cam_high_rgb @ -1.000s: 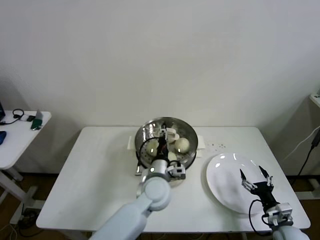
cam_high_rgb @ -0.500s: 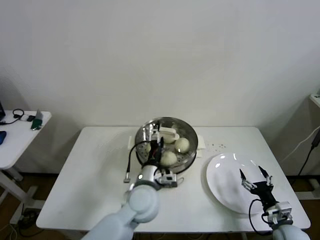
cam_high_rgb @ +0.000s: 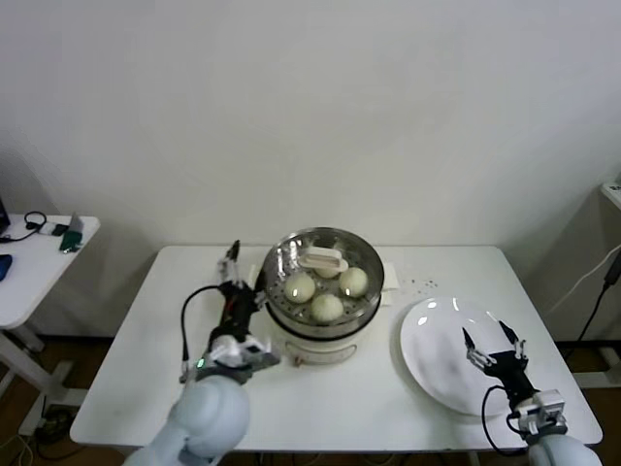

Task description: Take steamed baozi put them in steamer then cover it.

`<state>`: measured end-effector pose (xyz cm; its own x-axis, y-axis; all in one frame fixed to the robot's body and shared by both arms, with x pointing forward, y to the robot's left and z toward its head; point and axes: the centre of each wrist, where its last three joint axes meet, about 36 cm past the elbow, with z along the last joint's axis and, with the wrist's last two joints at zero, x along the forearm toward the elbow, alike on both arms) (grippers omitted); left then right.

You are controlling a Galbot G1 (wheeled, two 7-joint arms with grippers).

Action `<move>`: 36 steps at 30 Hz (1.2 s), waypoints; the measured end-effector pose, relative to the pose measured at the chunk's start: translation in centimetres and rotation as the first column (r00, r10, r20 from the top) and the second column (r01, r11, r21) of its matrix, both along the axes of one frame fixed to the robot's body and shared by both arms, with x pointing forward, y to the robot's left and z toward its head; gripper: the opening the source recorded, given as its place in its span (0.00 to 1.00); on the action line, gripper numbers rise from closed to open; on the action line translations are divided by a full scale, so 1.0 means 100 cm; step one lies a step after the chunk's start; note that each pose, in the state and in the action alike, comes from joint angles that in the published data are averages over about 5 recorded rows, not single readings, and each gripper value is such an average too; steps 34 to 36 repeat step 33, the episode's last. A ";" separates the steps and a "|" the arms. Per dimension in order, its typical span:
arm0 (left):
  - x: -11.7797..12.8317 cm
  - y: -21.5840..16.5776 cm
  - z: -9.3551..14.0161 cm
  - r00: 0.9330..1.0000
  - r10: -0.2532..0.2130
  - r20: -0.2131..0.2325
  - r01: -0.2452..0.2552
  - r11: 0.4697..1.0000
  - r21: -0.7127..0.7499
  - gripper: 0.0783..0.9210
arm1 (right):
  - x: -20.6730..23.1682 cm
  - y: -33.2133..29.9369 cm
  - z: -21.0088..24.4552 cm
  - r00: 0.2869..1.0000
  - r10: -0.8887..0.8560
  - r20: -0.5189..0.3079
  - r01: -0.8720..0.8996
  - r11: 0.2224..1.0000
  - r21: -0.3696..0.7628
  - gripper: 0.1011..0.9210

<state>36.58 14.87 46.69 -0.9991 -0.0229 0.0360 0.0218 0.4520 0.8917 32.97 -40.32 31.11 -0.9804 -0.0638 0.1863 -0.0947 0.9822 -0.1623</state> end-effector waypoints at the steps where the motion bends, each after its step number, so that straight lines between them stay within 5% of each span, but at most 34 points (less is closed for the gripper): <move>1: -0.001 0.008 -0.002 1.000 0.007 -0.003 -0.007 0.999 -0.033 0.88 | 0.000 0.001 0.000 1.000 0.002 0.001 -0.002 1.000 0.001 0.88; 7: -0.014 0.053 -0.021 1.000 0.000 0.012 0.003 0.959 -0.285 0.88 | -0.002 0.008 0.000 1.000 0.021 0.012 -0.021 1.000 0.014 0.88; 17: -0.042 0.110 -0.082 0.998 0.048 0.031 -0.016 0.759 -0.651 0.88 | -0.009 0.023 0.000 0.998 0.058 0.030 -0.060 0.997 0.040 0.88; 27: -0.066 0.132 -0.124 0.995 0.096 0.035 -0.033 0.629 -0.777 0.88 | -0.016 0.030 0.005 0.996 0.072 0.054 -0.075 0.996 0.057 0.88; 36: -0.073 0.139 -0.133 0.994 0.103 0.038 -0.031 0.595 -0.803 0.88 | -0.020 0.031 0.006 0.995 0.074 0.062 -0.077 0.995 0.060 0.88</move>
